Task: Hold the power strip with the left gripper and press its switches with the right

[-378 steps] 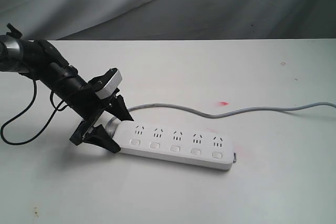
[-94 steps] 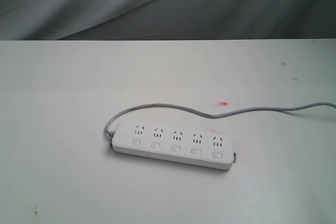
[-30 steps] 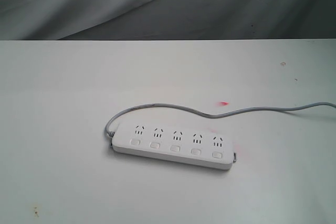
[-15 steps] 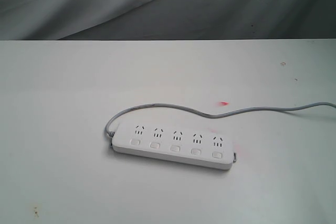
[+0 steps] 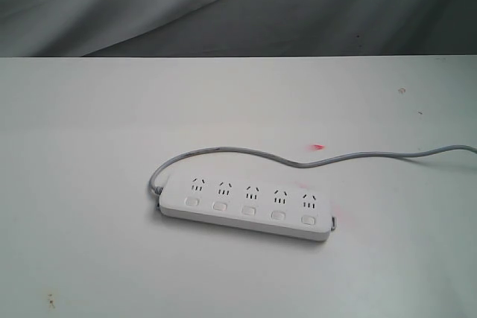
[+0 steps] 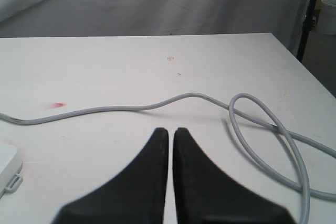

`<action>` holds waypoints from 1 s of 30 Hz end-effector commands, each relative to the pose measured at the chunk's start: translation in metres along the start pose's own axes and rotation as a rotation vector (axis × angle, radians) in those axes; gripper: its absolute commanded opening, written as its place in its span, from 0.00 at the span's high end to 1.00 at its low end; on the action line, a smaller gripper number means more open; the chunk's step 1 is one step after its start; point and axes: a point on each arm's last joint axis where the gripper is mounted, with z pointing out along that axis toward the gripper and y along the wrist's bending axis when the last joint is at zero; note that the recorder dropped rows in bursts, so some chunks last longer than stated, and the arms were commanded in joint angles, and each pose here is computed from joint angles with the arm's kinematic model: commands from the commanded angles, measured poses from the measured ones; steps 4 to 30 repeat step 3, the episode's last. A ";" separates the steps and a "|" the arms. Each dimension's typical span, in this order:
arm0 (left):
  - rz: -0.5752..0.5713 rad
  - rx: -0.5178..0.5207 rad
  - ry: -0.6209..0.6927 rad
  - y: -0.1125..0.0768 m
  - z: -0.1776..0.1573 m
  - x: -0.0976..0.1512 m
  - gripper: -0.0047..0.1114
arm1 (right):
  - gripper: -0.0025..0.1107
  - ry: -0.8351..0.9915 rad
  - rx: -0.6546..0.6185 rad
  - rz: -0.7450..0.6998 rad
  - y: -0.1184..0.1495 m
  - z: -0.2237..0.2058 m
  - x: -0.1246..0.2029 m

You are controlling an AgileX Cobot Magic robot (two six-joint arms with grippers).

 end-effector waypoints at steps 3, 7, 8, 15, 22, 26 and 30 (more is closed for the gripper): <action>0.006 0.004 0.002 0.000 0.000 0.001 0.96 | 0.95 -0.003 0.010 0.004 -0.001 0.000 0.001; 0.006 0.004 0.002 0.000 0.000 0.001 0.96 | 0.95 -0.003 0.010 0.004 -0.001 0.000 0.001; 0.006 0.004 0.002 0.000 0.000 0.001 0.96 | 0.95 -0.003 0.010 0.004 -0.001 0.000 0.001; 0.006 0.004 0.002 0.000 0.000 0.001 0.96 | 0.95 -0.003 0.010 0.004 -0.001 0.000 0.001; 0.006 0.004 0.002 0.000 0.000 0.001 0.96 | 0.95 -0.003 0.010 0.004 -0.001 0.000 0.001; 0.006 0.004 0.002 0.000 0.000 0.001 0.96 | 0.95 -0.003 0.010 0.004 -0.001 0.000 0.001; 0.006 0.004 0.002 0.000 0.000 0.001 0.96 | 0.95 -0.003 0.010 0.004 -0.001 0.000 0.001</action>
